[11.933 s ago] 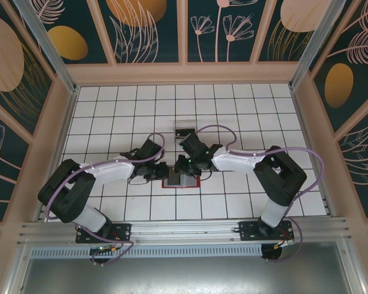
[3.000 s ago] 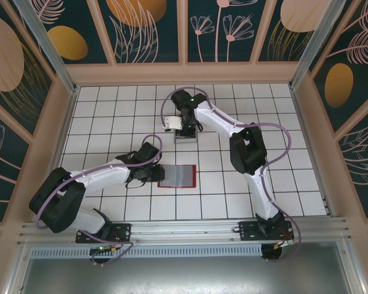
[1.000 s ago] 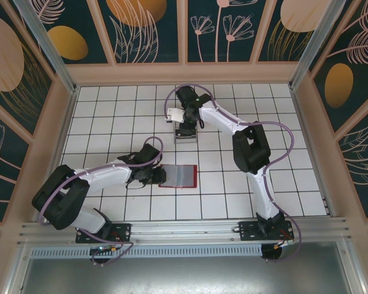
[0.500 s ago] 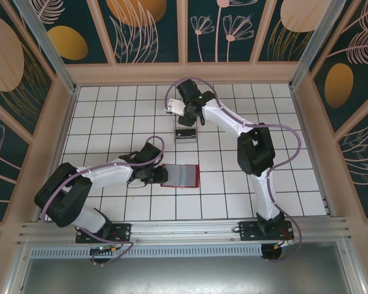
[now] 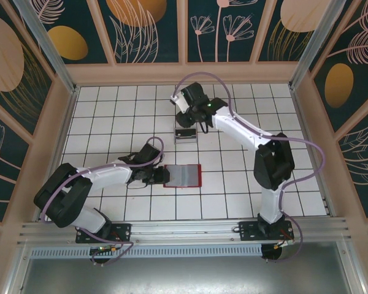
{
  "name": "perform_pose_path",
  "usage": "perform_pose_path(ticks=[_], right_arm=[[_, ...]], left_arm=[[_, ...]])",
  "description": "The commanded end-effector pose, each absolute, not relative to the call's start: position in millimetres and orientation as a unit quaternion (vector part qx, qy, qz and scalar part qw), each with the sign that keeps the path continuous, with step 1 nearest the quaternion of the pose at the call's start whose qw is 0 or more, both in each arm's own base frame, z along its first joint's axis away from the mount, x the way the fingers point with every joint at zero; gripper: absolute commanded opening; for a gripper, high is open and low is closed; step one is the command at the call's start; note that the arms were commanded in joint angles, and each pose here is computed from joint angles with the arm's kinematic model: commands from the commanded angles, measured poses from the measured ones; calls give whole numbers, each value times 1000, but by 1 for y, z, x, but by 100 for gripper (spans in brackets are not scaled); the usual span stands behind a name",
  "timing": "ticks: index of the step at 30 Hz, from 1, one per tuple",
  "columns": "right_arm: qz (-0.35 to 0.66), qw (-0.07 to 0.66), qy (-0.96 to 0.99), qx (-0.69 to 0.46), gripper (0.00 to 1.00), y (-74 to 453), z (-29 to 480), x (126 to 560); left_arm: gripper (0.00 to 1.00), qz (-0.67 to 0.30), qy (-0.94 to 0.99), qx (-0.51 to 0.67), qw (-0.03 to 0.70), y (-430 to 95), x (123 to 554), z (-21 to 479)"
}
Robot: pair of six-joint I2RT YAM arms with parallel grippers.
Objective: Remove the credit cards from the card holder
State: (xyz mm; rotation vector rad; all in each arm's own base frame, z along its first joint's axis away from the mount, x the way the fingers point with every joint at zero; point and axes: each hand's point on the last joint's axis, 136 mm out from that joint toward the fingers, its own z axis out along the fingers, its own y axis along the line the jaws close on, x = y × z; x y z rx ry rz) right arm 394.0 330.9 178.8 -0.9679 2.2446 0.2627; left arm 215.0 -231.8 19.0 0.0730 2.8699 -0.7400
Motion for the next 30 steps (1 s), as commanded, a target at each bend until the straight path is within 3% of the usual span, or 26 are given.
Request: perform_pose_path(ticks=[1, 16, 22, 30], right_arm=[[148, 349, 876, -299, 34, 345, 187, 370], [233, 260, 937, -13, 30, 308, 144, 303], [266, 178, 947, -9, 30, 319, 121, 273], [285, 130, 948, -50, 32, 351, 104, 241]], left_arm=[[30, -271, 958, 36, 85, -246, 218, 34], [30, -303, 951, 39, 49, -258, 209, 31], [30, -262, 958, 41, 105, -246, 228, 49], [30, -232, 962, 22, 143, -226, 255, 55]])
